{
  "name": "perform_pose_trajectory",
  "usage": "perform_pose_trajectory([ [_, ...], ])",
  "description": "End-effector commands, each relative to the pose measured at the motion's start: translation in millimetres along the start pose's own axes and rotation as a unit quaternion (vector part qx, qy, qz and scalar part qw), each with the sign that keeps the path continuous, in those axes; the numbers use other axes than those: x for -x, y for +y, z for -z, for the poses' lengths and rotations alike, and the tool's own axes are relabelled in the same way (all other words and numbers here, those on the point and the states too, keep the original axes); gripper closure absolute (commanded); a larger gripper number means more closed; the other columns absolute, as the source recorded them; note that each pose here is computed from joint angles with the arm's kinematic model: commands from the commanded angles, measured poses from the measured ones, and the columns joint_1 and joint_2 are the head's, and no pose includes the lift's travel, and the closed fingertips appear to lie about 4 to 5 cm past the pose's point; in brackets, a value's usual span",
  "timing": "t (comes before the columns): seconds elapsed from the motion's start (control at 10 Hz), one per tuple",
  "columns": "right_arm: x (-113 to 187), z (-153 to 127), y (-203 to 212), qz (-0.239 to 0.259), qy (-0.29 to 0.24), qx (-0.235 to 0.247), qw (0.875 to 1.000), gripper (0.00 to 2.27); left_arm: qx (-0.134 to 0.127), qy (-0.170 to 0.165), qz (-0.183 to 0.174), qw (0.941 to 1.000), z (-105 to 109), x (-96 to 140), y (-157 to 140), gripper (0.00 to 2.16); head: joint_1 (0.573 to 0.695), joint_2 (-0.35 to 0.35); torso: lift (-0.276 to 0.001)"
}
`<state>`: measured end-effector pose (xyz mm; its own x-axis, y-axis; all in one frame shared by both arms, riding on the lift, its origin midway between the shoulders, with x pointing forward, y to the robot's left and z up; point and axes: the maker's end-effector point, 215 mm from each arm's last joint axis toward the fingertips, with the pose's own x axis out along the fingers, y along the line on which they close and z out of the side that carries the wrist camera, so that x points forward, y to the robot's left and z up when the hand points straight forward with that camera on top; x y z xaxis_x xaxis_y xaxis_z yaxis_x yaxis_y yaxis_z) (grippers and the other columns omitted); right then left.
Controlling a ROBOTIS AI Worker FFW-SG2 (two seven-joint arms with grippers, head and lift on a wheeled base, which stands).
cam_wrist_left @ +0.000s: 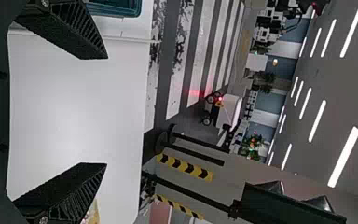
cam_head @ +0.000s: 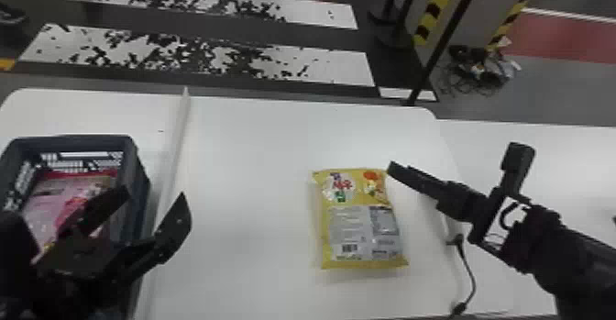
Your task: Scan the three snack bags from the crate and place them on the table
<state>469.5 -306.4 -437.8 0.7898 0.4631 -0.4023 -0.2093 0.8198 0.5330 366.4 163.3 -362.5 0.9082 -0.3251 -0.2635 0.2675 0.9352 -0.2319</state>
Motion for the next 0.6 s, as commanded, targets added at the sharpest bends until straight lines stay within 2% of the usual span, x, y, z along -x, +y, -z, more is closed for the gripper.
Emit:
perform_pose_trajectory([
  [0.0, 7.1, -0.9, 4.8, -0.001, -0.002, 0.011, 1.0, 0.06, 0.002, -0.002, 0.004, 1.0, -1.1, -1.4, -4.8, 0.05, 0.695, -0.19, -0.062],
  [0.2, 29.4, 10.3, 27.9, -0.005, 0.0, 0.032, 0.999, 0.19, 0.001, -0.002, 0.013, 0.9999, -1.6, -4.6, -13.6, 0.05, 0.695, -0.201, -0.062],
  [0.3, 41.2, 17.9, 42.6, -0.011, 0.003, 0.034, 0.999, 0.47, -0.001, -0.005, 0.015, 0.9999, -4.9, -6.3, -15.4, 0.05, 0.695, -0.202, -0.062],
  [0.5, 52.0, 45.3, 64.3, -0.018, 0.025, 0.017, 0.999, 1.9, 0.0, -0.007, 0.022, 0.9997, -7.3, -9.9, -22.1, 0.05, 0.695, -0.196, -0.062],
])
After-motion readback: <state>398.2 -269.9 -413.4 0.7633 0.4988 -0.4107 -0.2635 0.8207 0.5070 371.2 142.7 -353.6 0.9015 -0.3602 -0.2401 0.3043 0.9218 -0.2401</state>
